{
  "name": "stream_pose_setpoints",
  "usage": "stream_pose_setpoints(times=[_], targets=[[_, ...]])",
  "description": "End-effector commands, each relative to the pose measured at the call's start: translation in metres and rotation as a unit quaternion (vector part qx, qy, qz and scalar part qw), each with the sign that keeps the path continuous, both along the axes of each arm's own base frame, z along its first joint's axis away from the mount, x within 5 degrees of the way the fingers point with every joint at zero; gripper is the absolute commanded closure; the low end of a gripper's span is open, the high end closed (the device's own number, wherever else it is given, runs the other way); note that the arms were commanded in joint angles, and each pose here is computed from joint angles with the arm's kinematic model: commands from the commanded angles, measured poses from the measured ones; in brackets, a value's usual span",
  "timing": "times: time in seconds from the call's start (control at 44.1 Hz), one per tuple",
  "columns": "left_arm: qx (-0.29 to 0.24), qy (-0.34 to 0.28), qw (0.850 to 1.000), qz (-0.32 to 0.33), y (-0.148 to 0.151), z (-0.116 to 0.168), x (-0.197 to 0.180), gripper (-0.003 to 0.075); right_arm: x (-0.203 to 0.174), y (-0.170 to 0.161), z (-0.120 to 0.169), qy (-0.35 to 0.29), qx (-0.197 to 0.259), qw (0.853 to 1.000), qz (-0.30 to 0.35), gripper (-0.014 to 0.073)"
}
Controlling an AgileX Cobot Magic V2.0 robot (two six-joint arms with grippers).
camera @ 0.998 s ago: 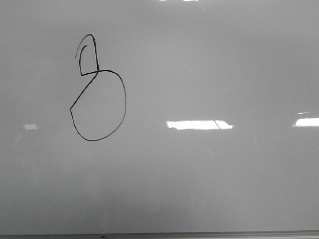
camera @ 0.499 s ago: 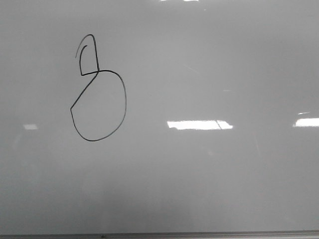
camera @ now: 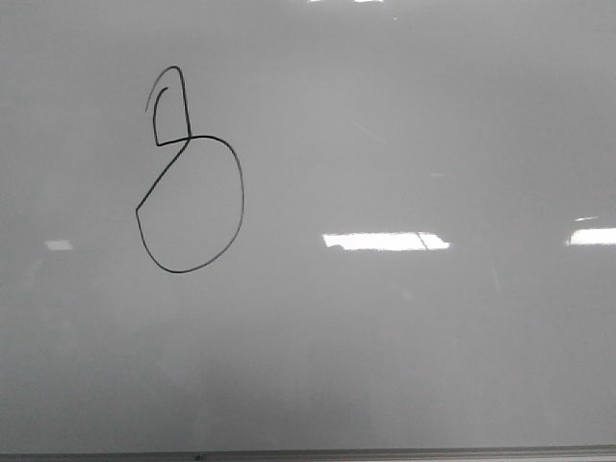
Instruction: Write number 8 on whiteboard
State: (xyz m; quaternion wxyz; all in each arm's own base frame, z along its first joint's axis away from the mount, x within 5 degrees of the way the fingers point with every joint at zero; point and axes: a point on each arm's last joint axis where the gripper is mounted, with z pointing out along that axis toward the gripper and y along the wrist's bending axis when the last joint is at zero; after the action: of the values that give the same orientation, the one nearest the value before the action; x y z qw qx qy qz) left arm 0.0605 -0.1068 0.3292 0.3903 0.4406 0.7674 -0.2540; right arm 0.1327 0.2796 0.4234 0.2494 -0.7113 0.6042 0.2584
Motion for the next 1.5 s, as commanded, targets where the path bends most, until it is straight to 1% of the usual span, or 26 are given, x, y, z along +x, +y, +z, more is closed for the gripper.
stream_pose_setpoints(times=[0.0, 0.068, 0.159, 0.272, 0.317, 0.408, 0.454, 0.476, 0.499, 0.59, 0.612, 0.635, 0.658, 0.771, 0.816, 0.884, 0.93, 0.952, 0.975, 1.066, 1.111, 1.225, 1.293, 1.315, 1.406, 1.474], targets=[[-0.049, -0.010, 0.999, 0.014, -0.004, 0.015, 0.003, 0.0741, -0.012, -0.017, 0.021, -0.002, 0.023, 1.000, 0.009, 0.0070], [-0.047, 0.007, 0.998, 0.030, -0.004, 0.012, 0.005, 0.0741, -0.009, -0.024, 0.026, -0.012, 0.028, 0.999, -0.012, 0.0070], [-0.031, 0.024, 0.997, 0.060, -0.004, 0.005, 0.012, 0.0741, 0.000, -0.043, 0.036, -0.017, 0.038, 0.997, -0.060, 0.0070], [0.007, 0.037, 0.993, 0.114, 0.000, -0.003, 0.024, 0.0741, 0.009, -0.076, 0.046, -0.021, 0.052, 0.988, -0.146, 0.0070], [0.017, 0.037, 0.990, 0.136, 0.003, -0.005, 0.030, 0.0741, 0.013, -0.091, 0.046, -0.024, 0.057, 0.981, -0.182, 0.0070], [0.029, 0.036, 0.978, 0.202, 0.010, -0.008, 0.044, 0.0741, 0.013, -0.123, 0.044, -0.035, 0.083, 0.962, -0.259, 0.0071], [0.028, 0.035, 0.969, 0.242, 0.018, -0.008, 0.050, 0.0741, 0.012, -0.139, 0.035, -0.036, 0.090, 0.948, -0.302, 0.0081], [0.031, 0.030, 0.964, 0.261, 0.021, -0.008, 0.053, 0.0741, 0.009, -0.145, 0.035, -0.040, 0.099, 0.943, -0.315, 0.0086], [0.032, 0.032, 0.960, 0.278, 0.024, -0.009, 0.056, 0.0741, 0.008, -0.152, 0.027, -0.040, 0.101, 0.936, -0.336, 0.0099], [0.047, 0.009, 0.933, 0.356, 0.044, -0.008, 0.070, 0.0741, -0.009, -0.180, 0.003, -0.029, 0.129, 0.903, -0.408, 0.0173], [0.054, 0.003, 0.927, 0.372, 0.048, -0.008, 0.073, 0.0741, -0.015, -0.187, -0.006, -0.025, 0.134, 0.896, -0.422, 0.0202], [0.061, -0.001, 0.919, 0.389, 0.053, -0.009, 0.077, 0.0741, -0.023, -0.193, -0.011, -0.028, 0.148, 0.889, -0.433, 0.0224], [0.064, -0.003, 0.914, 0.402, 0.057, -0.009, 0.079, 0.0741, -0.026, -0.196, -0.019, -0.025, 0.149, 0.884, -0.443, 0.0249], [0.085, 0.014, 0.880, 0.467, 0.075, -0.017, 0.097, 0.0741, -0.056, -0.221, -0.060, -0.032, 0.200, 0.848, -0.490, 0.0419], [0.094, 0.025, 0.867, 0.488, 0.082, -0.022, 0.105, 0.0741, -0.066, -0.227, -0.075, -0.039, 0.217, 0.838, -0.499, 0.0494], [0.099, 0.035, 0.853, 0.511, 0.090, -0.028, 0.117, 0.0741, -0.078, -0.235, -0.090, -0.053, 0.246, 0.826, -0.505, 0.0588], [0.097, 0.041, 0.847, 0.521, 0.093, -0.032, 0.124, 0.0741, -0.085, -0.239, -0.099, -0.068, 0.270, 0.817, -0.505, 0.0655], [0.093, 0.043, 0.845, 0.524, 0.094, -0.034, 0.127, 0.0741, -0.088, -0.241, -0.103, -0.073, 0.276, 0.815, -0.505, 0.0673], [0.090, 0.045, 0.843, 0.528, 0.096, -0.036, 0.130, 0.0741, -0.091, -0.242, -0.106, -0.079, 0.286, 0.811, -0.504, 0.0662], [0.082, 0.043, 0.844, 0.529, 0.096, -0.042, 0.144, 0.0741, -0.100, -0.248, -0.116, -0.095, 0.311, 0.802, -0.501, 0.0666], [0.074, 0.036, 0.847, 0.524, 0.095, -0.046, 0.153, 0.0741, -0.103, -0.249, -0.120, -0.099, 0.317, 0.800, -0.500, 0.0666], [0.074, 0.041, 0.854, 0.514, 0.091, -0.060, 0.171, 0.0741, -0.105, -0.250, -0.126, -0.097, 0.314, 0.802, -0.499, 0.0666], [0.072, 0.048, 0.854, 0.512, 0.089, -0.070, 0.182, 0.0741, -0.105, -0.250, -0.127, -0.095, 0.311, 0.803, -0.500, 0.0666], [0.069, 0.051, 0.852, 0.516, 0.090, -0.072, 0.186, 0.0741, -0.105, -0.250, -0.127, -0.094, 0.310, 0.803, -0.500, 0.0666], [0.047, 0.073, 0.832, 0.547, 0.098, -0.081, 0.203, 0.0741, -0.105, -0.249, -0.127, -0.094, 0.310, 0.804, -0.500, 0.0666], [0.043, 0.075, 0.828, 0.554, 0.102, -0.084, 0.213, 0.0741, -0.105, -0.249, -0.127, -0.094, 0.310, 0.804, -0.500, 0.0666]])
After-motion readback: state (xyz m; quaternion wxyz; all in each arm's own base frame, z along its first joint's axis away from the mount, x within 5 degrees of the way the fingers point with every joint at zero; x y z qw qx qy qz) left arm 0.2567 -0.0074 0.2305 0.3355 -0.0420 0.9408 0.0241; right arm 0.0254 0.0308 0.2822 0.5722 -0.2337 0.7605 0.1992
